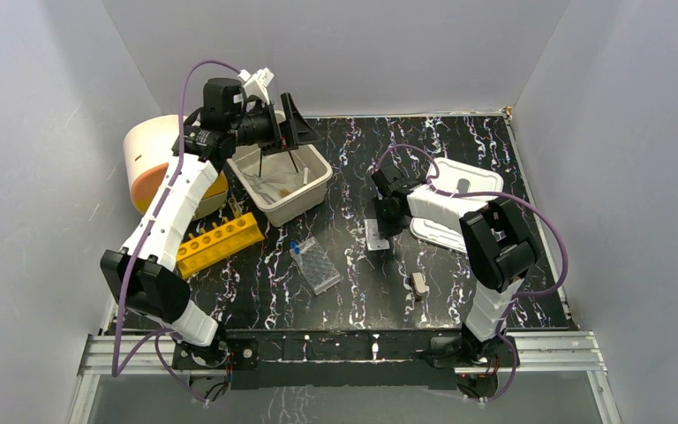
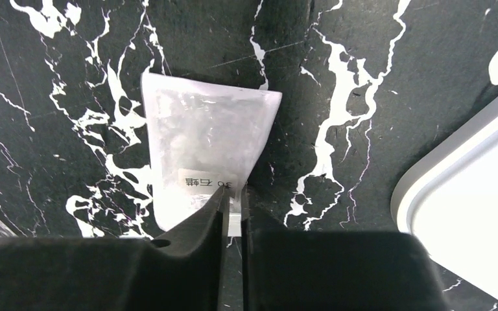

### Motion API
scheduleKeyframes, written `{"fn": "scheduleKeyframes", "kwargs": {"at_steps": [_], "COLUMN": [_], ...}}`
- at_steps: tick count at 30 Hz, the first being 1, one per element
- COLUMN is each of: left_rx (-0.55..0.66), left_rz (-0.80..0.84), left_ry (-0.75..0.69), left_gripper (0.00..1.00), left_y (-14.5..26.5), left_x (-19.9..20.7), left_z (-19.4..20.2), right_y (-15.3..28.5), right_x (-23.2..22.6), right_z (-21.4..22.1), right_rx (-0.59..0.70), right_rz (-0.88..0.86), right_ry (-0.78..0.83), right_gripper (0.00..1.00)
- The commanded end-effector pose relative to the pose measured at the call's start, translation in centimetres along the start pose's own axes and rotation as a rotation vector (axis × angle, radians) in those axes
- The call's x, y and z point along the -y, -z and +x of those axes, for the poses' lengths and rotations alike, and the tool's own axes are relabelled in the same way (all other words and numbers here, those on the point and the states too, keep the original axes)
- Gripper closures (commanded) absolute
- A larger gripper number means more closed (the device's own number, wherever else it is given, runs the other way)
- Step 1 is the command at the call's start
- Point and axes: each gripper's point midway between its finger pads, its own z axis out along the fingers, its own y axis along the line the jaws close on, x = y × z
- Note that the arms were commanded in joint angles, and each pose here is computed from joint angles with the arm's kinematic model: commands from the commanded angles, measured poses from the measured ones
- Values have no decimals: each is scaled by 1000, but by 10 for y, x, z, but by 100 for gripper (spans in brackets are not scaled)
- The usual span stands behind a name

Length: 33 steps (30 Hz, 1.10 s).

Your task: Organize the chemistry lab equipment

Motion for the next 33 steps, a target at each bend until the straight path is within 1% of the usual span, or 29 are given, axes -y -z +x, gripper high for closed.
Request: {"fn": "scheduleKeyframes", "kwargs": {"at_steps": [1,3,4,8,12,18,21,22,23,28,32,33], "left_rx": [24,23,22,9,-6,-8,-34,-43,-50,-67,-81,-83], "left_rz": [44,43,44,54,57,18,10,13,12,38,71,81], "left_ry": [-6,-3,-1,15,27,59,82,81,77,85,136,156], "left_gripper": [10,9,8,7,7,7,7,6,2,2,2,3], "left_y": [13,13,13,10,5,-7,-19,-23,-27,-41,-50,-53], "left_x": [18,17,18,17,16,5,1,3,4,11,12,13], "left_z": [-3,-2,-1,3,12,26,38,42,46,60,68,70], "right_y": [-16,-16,-15,-2,24,79,107,116,126,172,201,207], "right_x": [1,0,1,-4,-17,-35,-45,-48,-50,-73,-86,-88], "right_z": [11,8,6,-9,-30,-68,-84,-89,-94,-108,-111,-111], "right_rx": [-22,-9,0,64,153,353,443,467,493,594,652,665], "right_rz": [0,-2,0,-15,-79,-181,-240,-256,-267,-402,-491,-510], "right_ry": [20,15,14,9,14,3,0,-1,-1,37,60,64], "right_gripper": [89,100,100,100,100,100,100,100,100,100,100,100]}}
